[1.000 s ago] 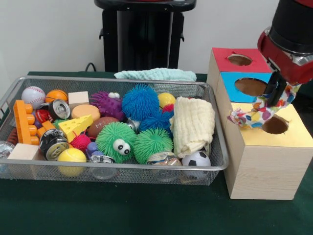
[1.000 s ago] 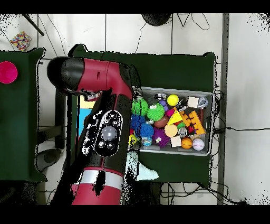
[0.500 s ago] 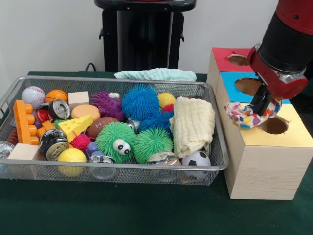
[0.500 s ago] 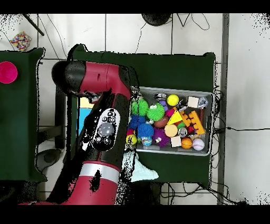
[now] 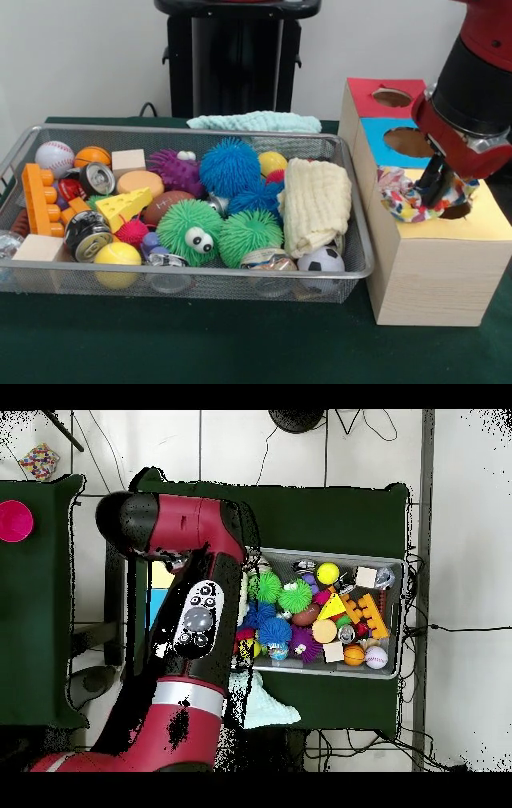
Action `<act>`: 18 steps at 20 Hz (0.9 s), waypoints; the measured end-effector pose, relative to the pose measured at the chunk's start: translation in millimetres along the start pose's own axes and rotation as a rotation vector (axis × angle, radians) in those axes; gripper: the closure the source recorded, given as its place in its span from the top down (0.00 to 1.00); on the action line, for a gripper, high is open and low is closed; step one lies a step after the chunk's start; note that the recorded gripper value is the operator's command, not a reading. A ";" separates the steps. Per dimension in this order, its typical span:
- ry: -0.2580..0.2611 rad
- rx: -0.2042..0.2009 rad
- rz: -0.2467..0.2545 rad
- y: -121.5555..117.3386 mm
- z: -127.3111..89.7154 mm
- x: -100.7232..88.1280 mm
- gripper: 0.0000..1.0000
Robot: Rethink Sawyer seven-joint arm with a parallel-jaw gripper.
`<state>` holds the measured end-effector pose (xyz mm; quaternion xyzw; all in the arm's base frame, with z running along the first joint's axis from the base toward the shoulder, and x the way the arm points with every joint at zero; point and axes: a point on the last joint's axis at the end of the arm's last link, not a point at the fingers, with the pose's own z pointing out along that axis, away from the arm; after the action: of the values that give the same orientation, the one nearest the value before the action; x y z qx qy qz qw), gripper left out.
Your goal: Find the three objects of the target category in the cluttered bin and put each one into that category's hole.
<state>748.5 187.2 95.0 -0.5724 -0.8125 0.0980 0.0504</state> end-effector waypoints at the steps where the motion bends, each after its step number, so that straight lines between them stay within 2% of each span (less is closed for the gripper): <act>1: 0.007 -0.004 0.000 4.4 3.1 2.1 0.00; 8: 0.051 -0.028 0.004 22.4 5.6 11.7 0.00; 12: 0.055 -0.010 -0.008 27.2 4.3 14.7 0.00; 17: 0.078 0.051 -0.021 24.3 3.8 20.3 0.00; 18: 0.094 0.099 -0.025 18.4 3.1 22.7 0.00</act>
<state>757.1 214.2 87.3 -0.5631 -0.8104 0.1102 0.1181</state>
